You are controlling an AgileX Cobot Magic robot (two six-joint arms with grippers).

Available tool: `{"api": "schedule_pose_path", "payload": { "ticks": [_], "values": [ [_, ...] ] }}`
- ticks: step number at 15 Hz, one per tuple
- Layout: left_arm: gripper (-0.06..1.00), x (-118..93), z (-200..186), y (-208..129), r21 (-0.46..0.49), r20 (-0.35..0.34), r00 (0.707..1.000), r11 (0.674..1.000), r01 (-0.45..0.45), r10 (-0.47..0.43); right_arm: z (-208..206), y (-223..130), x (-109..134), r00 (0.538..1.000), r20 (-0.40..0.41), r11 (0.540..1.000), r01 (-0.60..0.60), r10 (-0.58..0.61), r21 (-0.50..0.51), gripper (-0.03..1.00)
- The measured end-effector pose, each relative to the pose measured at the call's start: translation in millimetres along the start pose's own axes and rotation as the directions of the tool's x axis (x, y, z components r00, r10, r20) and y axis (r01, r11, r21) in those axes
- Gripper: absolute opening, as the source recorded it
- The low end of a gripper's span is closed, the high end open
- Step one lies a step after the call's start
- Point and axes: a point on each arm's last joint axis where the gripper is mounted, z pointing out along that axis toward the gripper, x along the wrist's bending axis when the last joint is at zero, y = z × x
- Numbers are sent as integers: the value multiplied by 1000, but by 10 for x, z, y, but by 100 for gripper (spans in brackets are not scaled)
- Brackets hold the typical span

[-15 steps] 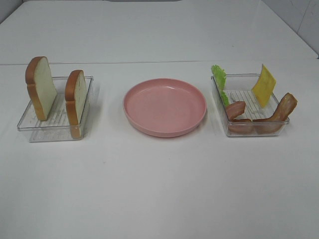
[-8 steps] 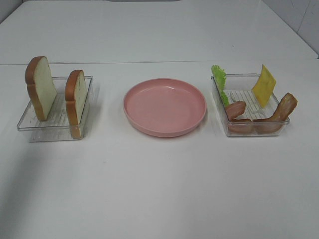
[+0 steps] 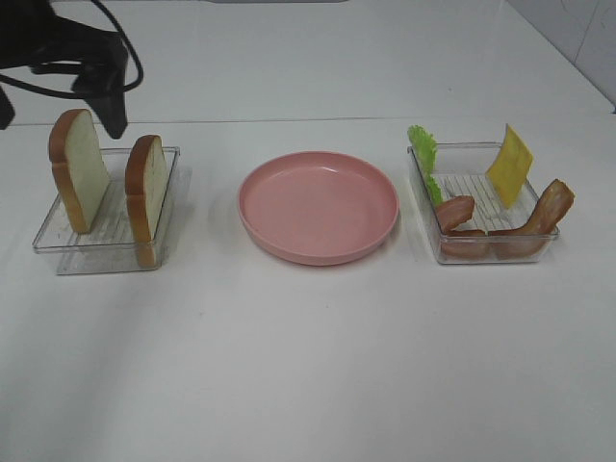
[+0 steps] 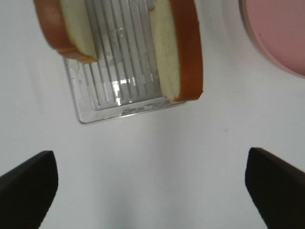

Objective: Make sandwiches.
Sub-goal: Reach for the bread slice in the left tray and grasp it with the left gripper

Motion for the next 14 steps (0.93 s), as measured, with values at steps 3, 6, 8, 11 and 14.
{"api": "schedule_pose_path", "payload": {
  "ticks": [3,6,8,11,14],
  "values": [
    [99,-94,252,256,14,14,999,999,29,-29,0,0,0,1000,0,1000,0,0,0,86],
    [99,-174,596,386,69,28,999,997,36,-38,0,0,0,1000,0,1000,0,0,0,86],
    [99,-206,789,451,95,30,999,995,37,-40,0,0,0,1000,0,1000,0,0,0,86],
    [99,-226,944,496,116,30,999,993,38,-42,0,0,0,1000,0,1000,0,0,0,86],
    [99,-237,1141,496,153,23,999,988,33,-36,0,0,0,1000,0,1000,0,0,0,86]
  ]
}}
